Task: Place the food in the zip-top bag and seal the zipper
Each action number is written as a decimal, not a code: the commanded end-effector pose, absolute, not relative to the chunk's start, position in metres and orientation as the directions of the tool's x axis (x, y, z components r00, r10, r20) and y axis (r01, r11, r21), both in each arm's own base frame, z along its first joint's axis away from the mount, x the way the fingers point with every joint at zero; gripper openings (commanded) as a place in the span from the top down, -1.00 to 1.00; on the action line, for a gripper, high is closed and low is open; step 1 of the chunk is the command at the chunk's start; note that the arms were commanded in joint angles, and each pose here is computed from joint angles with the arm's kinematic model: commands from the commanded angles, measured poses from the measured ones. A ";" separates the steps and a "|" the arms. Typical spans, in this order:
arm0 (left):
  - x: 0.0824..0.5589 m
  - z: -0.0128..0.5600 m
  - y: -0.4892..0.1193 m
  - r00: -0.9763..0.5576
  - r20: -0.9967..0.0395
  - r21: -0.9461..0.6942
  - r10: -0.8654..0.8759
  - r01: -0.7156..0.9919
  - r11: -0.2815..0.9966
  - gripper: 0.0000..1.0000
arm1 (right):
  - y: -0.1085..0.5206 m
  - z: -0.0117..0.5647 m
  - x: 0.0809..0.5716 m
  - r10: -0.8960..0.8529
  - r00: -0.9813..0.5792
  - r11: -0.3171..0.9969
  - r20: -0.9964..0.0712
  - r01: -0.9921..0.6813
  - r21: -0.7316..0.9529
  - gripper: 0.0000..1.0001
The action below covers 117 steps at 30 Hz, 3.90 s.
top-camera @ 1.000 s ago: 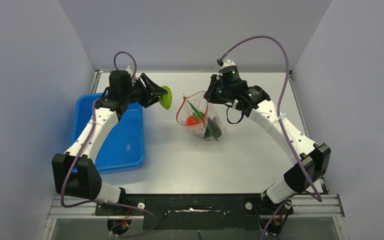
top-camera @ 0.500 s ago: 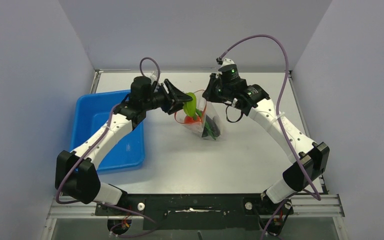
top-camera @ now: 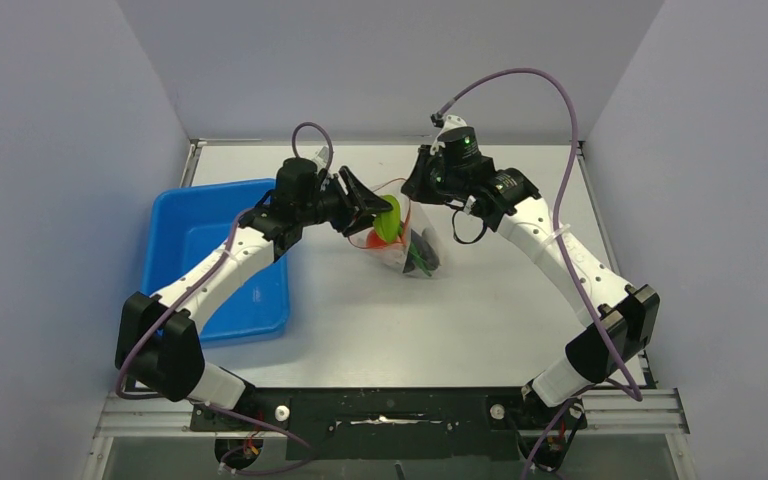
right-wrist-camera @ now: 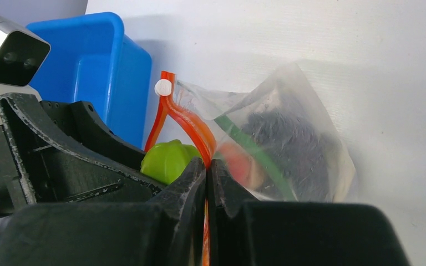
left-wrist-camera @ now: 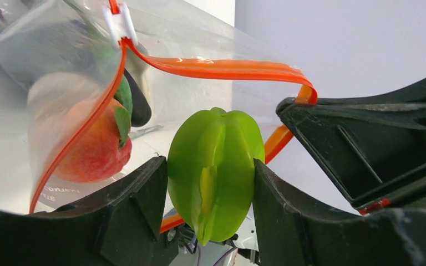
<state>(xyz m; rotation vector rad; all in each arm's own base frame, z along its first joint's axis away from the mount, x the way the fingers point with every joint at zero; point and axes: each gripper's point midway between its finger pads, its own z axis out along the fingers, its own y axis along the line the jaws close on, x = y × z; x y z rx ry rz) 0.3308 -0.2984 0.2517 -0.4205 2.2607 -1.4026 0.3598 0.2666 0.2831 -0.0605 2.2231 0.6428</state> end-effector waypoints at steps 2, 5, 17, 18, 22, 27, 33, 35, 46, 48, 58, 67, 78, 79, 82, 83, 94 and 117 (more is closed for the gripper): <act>0.340 0.264 -0.293 -0.815 -0.291 -0.892 -0.501 0.042 0.450 0.21 | 0.277 0.332 0.358 0.213 -0.591 0.805 -0.778 -0.345 0.482 1.00; 0.342 0.266 -0.291 -0.801 -0.315 -0.884 -0.509 0.052 0.464 0.12 | 0.279 0.330 0.355 0.211 -0.597 0.801 -0.774 -0.349 0.487 1.00; 0.352 0.279 -0.282 -0.754 -0.423 -0.841 -0.503 0.119 0.528 -0.39 | 0.270 0.331 0.354 0.197 -0.582 0.820 -0.789 -0.343 0.458 1.00; 0.353 0.280 -0.281 -0.750 -0.432 -0.835 -0.501 0.122 0.536 -0.39 | 0.270 0.331 0.355 0.195 -0.580 0.822 -0.791 -0.344 0.454 1.00; 0.354 0.286 -0.269 -0.720 -0.502 -0.782 -0.479 0.140 0.608 -0.39 | 0.268 0.331 0.356 0.189 -0.573 0.829 -0.797 -0.343 0.443 1.00; 0.354 0.282 -0.233 -0.657 -0.623 -0.635 -0.425 0.107 0.765 -0.36 | 0.261 0.332 0.357 0.184 -0.563 0.841 -0.806 -0.334 0.426 1.00; 0.343 0.260 -0.171 -0.640 -0.688 -0.413 -0.343 -0.044 0.910 -0.29 | 0.254 0.332 0.356 0.188 -0.556 0.848 -0.810 -0.324 0.419 1.00; 0.336 0.242 -0.148 -0.652 -0.677 -0.346 -0.341 -0.128 0.930 -0.22 | 0.253 0.332 0.356 0.190 -0.553 0.849 -0.811 -0.322 0.419 1.00; 0.332 0.177 -0.089 -0.675 -0.661 -0.220 -0.328 -0.243 0.945 -0.11 | 0.249 0.328 0.359 0.181 -0.552 0.854 -0.814 -0.323 0.408 1.00; 0.332 0.166 -0.091 -0.687 -0.646 -0.235 -0.333 -0.236 0.943 -0.11 | 0.248 0.329 0.361 0.179 -0.550 0.856 -0.816 -0.323 0.405 1.00; 0.336 0.132 -0.070 -0.724 -0.656 -0.072 -0.213 -0.221 0.973 0.14 | 0.239 0.323 0.364 0.178 -0.552 0.865 -0.815 -0.306 0.396 1.00; 0.336 0.131 -0.069 -0.689 -0.714 -0.039 -0.125 -0.139 0.990 0.82 | 0.235 0.321 0.369 0.181 -0.555 0.868 -0.812 -0.297 0.397 1.00; 0.319 0.180 -0.093 -0.492 -0.846 0.142 0.203 0.160 0.977 1.00 | 0.225 0.313 0.375 0.195 -0.557 0.875 -0.807 -0.273 0.400 1.00; 0.314 0.181 -0.097 -0.475 -0.844 0.169 0.247 0.201 0.965 1.00 | 0.224 0.313 0.376 0.197 -0.556 0.875 -0.807 -0.272 0.400 1.00; 0.299 0.185 -0.107 -0.383 -0.833 0.283 0.399 0.325 0.902 1.00 | 0.218 0.310 0.378 0.204 -0.557 0.878 -0.805 -0.259 0.402 1.00; 0.295 0.190 -0.108 -0.344 -0.836 0.315 0.427 0.336 0.888 1.00 | 0.216 0.309 0.378 0.206 -0.556 0.879 -0.805 -0.256 0.402 1.00; 0.250 0.167 -0.108 -0.178 -0.750 0.457 0.637 0.556 0.694 1.00 | 0.195 0.298 0.385 0.239 -0.563 0.880 -0.791 -0.218 0.421 1.00; 0.206 0.121 -0.083 -0.107 -0.550 0.533 0.829 0.719 0.446 1.00 | 0.180 0.286 0.393 0.269 -0.579 0.884 -0.770 -0.168 0.435 1.00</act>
